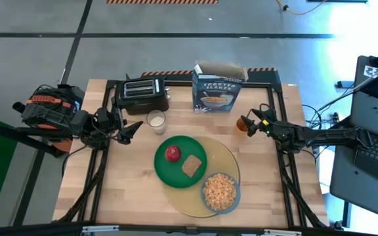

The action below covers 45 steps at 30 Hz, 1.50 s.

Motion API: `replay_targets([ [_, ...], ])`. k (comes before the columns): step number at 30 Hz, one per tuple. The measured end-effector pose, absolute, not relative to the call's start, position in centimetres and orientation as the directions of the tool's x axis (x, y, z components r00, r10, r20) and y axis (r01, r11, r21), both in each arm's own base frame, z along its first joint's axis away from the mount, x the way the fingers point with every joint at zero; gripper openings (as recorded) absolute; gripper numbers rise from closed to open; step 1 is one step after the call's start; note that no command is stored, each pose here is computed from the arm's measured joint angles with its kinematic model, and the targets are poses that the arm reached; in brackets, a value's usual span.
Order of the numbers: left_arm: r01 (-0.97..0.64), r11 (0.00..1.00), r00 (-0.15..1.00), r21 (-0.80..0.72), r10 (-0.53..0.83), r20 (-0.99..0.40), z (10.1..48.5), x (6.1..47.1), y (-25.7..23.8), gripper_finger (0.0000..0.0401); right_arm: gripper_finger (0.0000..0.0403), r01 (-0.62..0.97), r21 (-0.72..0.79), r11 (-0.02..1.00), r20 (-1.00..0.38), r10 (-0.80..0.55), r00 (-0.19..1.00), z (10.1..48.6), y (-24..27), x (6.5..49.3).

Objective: Arrange a breakfast setting
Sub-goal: Put the gold spoon between the green plate and the blue bowl

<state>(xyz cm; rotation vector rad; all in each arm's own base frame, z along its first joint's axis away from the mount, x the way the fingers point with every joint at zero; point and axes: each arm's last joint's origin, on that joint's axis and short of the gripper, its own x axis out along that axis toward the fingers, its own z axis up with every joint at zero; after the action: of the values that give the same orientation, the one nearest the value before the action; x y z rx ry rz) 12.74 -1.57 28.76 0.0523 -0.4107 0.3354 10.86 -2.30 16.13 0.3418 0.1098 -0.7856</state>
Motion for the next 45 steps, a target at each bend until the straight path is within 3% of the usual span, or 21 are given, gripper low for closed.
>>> replay_targets([
  [12,-0.330,0.944,0.863,-0.018,0.309,0.400,28.76,12.73,-1.57,0.0397,0.0195,0.645,0.152,0.749,-0.204,-0.615,0.762,16.46,-2.13,11.13],
  [20,-0.330,0.944,0.863,-0.017,0.309,0.400,28.76,12.74,-1.57,0.0397,0.0148,0.626,0.116,0.771,-0.208,-0.597,0.775,16.43,-2.08,11.16],
  [27,-0.330,0.944,0.863,-0.017,0.309,0.400,28.76,12.74,-1.57,0.0397,0.0147,0.649,0.051,0.759,-0.209,-0.627,0.750,16.38,-2.17,11.08],
  [38,-0.332,0.943,0.862,-0.017,0.311,0.400,28.76,12.73,-1.56,0.0397,0.0208,0.664,-0.010,0.748,-0.204,-0.652,0.731,16.39,-2.24,11.02],
  [45,-0.332,0.943,0.862,-0.017,0.311,0.400,28.76,12.74,-1.56,0.0397,0.0213,0.653,-0.042,0.756,-0.204,-0.646,0.735,16.39,-2.22,11.04],
])
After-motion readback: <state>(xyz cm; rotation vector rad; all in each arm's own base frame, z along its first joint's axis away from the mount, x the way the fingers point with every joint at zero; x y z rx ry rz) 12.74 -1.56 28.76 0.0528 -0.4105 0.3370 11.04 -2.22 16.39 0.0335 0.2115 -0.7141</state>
